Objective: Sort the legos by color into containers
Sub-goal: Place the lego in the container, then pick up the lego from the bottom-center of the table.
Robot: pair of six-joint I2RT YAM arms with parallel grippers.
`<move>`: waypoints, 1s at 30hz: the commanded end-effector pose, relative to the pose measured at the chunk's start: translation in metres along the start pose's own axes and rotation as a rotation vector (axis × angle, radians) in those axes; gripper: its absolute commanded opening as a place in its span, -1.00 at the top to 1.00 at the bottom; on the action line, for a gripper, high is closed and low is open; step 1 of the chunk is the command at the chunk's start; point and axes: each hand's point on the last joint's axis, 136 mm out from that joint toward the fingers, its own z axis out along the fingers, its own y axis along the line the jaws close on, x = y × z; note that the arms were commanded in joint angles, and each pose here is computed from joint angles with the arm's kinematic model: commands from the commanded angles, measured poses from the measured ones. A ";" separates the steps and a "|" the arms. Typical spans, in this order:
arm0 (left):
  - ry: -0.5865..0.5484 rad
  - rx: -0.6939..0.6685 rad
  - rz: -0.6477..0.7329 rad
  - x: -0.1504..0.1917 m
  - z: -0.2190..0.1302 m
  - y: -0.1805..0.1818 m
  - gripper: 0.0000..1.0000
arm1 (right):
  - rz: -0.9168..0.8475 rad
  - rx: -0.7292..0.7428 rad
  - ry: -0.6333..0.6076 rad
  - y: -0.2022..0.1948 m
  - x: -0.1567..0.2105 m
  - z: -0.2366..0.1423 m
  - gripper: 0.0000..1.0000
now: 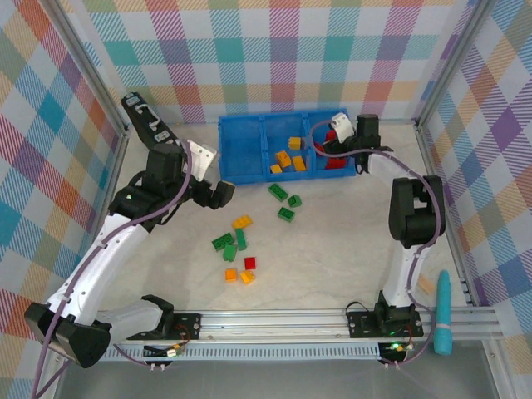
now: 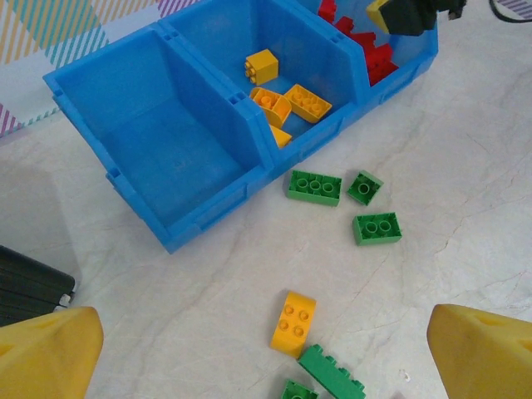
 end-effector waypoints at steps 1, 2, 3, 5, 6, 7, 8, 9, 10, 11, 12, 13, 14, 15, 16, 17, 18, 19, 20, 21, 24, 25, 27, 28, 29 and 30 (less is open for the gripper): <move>-0.020 0.006 0.024 -0.002 -0.013 -0.006 -1.00 | -0.187 -0.144 -0.060 0.057 -0.032 -0.041 -0.38; -0.026 0.003 0.026 -0.003 -0.016 -0.006 -1.00 | -0.275 -0.211 -0.068 0.085 -0.031 -0.054 -0.44; -0.031 0.001 0.028 -0.003 -0.018 -0.006 -1.00 | -0.349 -0.266 -0.076 0.111 -0.029 -0.067 -0.46; -0.041 -0.016 0.039 -0.004 -0.023 -0.004 -1.00 | -0.410 -0.354 -0.080 0.151 -0.024 -0.090 -0.48; -0.048 -0.026 0.042 -0.005 -0.026 -0.002 -1.00 | -0.419 -0.406 -0.084 0.171 -0.024 -0.104 -0.48; -0.054 -0.032 0.044 -0.006 -0.028 -0.002 -1.00 | -0.423 -0.446 -0.078 0.187 -0.021 -0.113 -0.48; -0.059 -0.033 0.045 -0.006 -0.030 -0.002 -1.00 | -0.444 -0.477 -0.084 0.204 -0.022 -0.124 -0.48; -0.065 -0.029 0.047 -0.007 -0.031 -0.003 -1.00 | -0.458 -0.511 -0.070 0.221 -0.015 -0.130 -0.49; -0.066 -0.024 0.045 -0.007 -0.032 -0.004 -1.00 | -0.474 -0.537 -0.064 0.237 -0.011 -0.136 -0.50; -0.070 -0.016 0.044 -0.008 -0.033 -0.005 -1.00 | -0.487 -0.567 -0.059 0.253 -0.007 -0.143 -0.50; -0.070 -0.008 0.043 -0.009 -0.032 -0.006 -1.00 | -0.495 -0.594 -0.049 0.268 -0.002 -0.148 -0.51; -0.069 -0.003 0.040 -0.009 -0.032 -0.007 -1.00 | -0.498 -0.614 -0.041 0.280 0.002 -0.151 -0.51; -0.067 0.005 0.039 -0.009 -0.031 -0.008 -1.00 | -0.502 -0.642 -0.033 0.293 0.007 -0.155 -0.51; -0.067 0.008 0.039 -0.009 -0.031 -0.009 -1.00 | -0.504 -0.669 -0.020 0.307 0.014 -0.158 -0.54; -0.067 0.008 0.039 -0.009 -0.031 -0.009 -1.00 | -0.513 -0.689 -0.015 0.318 0.019 -0.160 -0.59; -0.068 0.007 0.039 -0.009 -0.031 -0.009 -1.00 | -0.526 -0.718 -0.004 0.331 0.026 -0.162 -0.63; -0.070 0.006 0.038 -0.009 -0.031 -0.009 -1.00 | -0.539 -0.751 0.008 0.344 0.034 -0.164 -0.64; -0.072 0.004 0.037 -0.009 -0.031 -0.009 -1.00 | -0.550 -0.778 0.022 0.354 0.040 -0.166 -0.64; -0.070 0.003 0.036 -0.009 -0.031 -0.008 -1.00 | -0.559 -0.810 0.044 0.366 0.047 -0.167 -0.64; -0.067 0.002 0.036 -0.009 -0.030 -0.008 -1.00 | -0.565 -0.835 0.062 0.376 0.053 -0.167 -0.64; -0.056 0.000 0.035 -0.007 -0.027 -0.007 -1.00 | -0.608 -0.871 0.091 0.396 0.067 -0.164 -0.64; -0.054 0.002 0.035 -0.007 -0.027 -0.008 -1.00 | -0.620 -0.877 0.095 0.400 0.070 -0.162 -0.64; -0.049 0.002 0.034 -0.006 -0.025 -0.007 -1.00 | -0.622 -0.885 0.103 0.407 0.073 -0.157 -0.65; -0.047 0.000 0.034 -0.006 -0.025 -0.007 -1.00 | -0.616 -0.892 0.114 0.410 0.074 -0.155 -0.65; -0.046 -0.003 0.034 -0.007 -0.025 -0.006 -1.00 | -0.613 -0.899 0.131 0.413 0.075 -0.152 -0.65; -0.041 -0.003 0.034 -0.007 -0.024 -0.006 -1.00 | -0.616 -0.905 0.153 0.417 0.079 -0.149 -0.65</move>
